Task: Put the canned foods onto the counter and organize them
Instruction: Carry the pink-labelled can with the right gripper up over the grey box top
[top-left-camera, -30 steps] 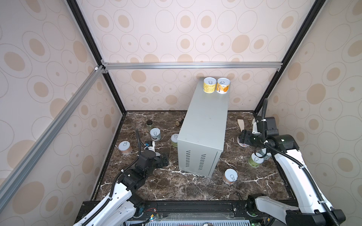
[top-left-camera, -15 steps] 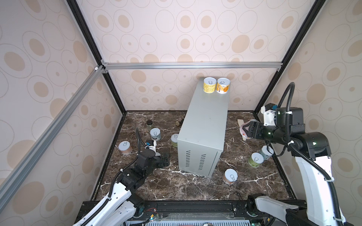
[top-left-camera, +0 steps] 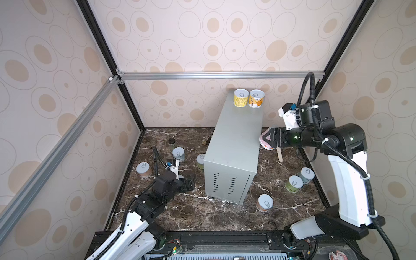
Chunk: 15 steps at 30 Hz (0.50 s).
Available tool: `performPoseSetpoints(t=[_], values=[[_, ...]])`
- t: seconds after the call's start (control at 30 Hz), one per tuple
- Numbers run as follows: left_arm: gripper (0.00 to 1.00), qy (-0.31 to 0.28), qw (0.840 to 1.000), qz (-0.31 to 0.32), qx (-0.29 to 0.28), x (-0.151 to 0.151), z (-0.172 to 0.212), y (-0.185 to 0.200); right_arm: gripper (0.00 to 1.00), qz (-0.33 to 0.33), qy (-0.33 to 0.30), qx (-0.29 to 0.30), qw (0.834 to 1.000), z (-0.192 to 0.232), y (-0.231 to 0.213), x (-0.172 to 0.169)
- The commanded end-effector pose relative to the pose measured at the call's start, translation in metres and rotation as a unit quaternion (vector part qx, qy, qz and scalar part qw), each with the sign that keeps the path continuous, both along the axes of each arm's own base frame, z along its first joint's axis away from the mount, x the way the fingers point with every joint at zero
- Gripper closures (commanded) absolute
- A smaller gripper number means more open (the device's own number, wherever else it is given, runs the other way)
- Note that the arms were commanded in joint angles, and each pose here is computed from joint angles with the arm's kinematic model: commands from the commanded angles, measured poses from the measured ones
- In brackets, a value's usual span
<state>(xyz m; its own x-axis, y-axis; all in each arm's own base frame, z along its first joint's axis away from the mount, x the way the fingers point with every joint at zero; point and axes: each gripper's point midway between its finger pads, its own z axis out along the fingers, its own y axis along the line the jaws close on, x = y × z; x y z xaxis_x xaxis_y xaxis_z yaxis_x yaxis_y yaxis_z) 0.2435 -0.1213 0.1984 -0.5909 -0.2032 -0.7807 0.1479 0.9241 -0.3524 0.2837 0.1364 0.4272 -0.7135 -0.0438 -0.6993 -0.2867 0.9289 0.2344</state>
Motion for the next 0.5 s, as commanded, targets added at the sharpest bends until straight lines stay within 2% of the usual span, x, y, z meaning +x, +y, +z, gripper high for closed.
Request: performPoseSetpoints(t=[0.0, 0.3, 0.47], values=[[0.01, -0.008, 1.0, -0.01, 0.004, 0.002, 0.004, -0.002, 0.57, 0.016, -0.022, -0.014, 1.0, 0.014, 0.005, -0.007], [0.01, -0.019, 1.0, -0.007, 0.0, 0.001, 0.008, 0.0, 0.56, 0.033, -0.017, -0.035, 0.999, 0.007, 0.026, 0.008], [0.01, -0.018, 1.0, -0.009, 0.002, 0.001, 0.008, -0.001, 0.54, 0.044, -0.013, -0.066, 0.997, -0.002, 0.04, 0.016]])
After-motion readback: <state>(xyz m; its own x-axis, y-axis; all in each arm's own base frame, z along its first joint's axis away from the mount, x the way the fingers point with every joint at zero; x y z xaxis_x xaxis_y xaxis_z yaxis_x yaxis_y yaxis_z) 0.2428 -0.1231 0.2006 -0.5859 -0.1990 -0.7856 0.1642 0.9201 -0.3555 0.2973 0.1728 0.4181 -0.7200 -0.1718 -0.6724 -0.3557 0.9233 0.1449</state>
